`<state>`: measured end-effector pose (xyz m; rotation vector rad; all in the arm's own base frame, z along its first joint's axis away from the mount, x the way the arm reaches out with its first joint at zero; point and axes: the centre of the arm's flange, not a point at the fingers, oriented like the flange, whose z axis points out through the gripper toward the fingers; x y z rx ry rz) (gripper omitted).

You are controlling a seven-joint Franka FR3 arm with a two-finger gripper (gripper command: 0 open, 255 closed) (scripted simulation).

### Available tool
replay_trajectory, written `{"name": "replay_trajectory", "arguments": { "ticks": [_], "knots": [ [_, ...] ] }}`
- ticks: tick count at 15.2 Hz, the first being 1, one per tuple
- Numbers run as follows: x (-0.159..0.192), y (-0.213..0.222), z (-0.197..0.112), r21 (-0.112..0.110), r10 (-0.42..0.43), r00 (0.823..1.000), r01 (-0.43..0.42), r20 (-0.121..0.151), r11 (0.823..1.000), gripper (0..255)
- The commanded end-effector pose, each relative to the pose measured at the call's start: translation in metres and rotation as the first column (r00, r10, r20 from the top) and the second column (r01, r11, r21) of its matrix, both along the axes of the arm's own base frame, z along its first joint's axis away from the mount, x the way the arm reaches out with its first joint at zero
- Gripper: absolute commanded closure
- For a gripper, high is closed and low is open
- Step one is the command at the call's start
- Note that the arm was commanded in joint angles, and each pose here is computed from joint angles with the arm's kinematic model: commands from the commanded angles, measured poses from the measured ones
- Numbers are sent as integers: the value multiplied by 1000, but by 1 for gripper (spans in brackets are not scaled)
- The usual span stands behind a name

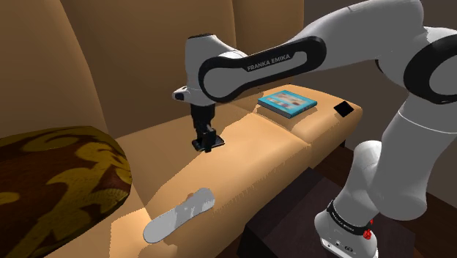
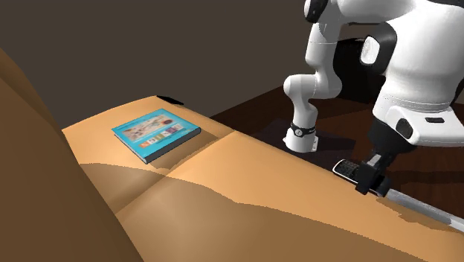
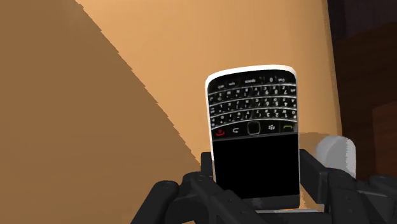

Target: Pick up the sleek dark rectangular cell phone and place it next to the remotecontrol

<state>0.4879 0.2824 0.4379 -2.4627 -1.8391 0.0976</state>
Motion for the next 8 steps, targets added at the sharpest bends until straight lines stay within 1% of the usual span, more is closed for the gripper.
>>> {"name": "replay_trajectory", "arguments": {
  "ticks": [1, 8],
  "knots": [
    [-7, 26, -3, 0, -1, 1000, 1, 0, 1000, 255],
    [-26, 116, -3, 0, -1, 1000, 1, 0, 1000, 255]
  ]
}}
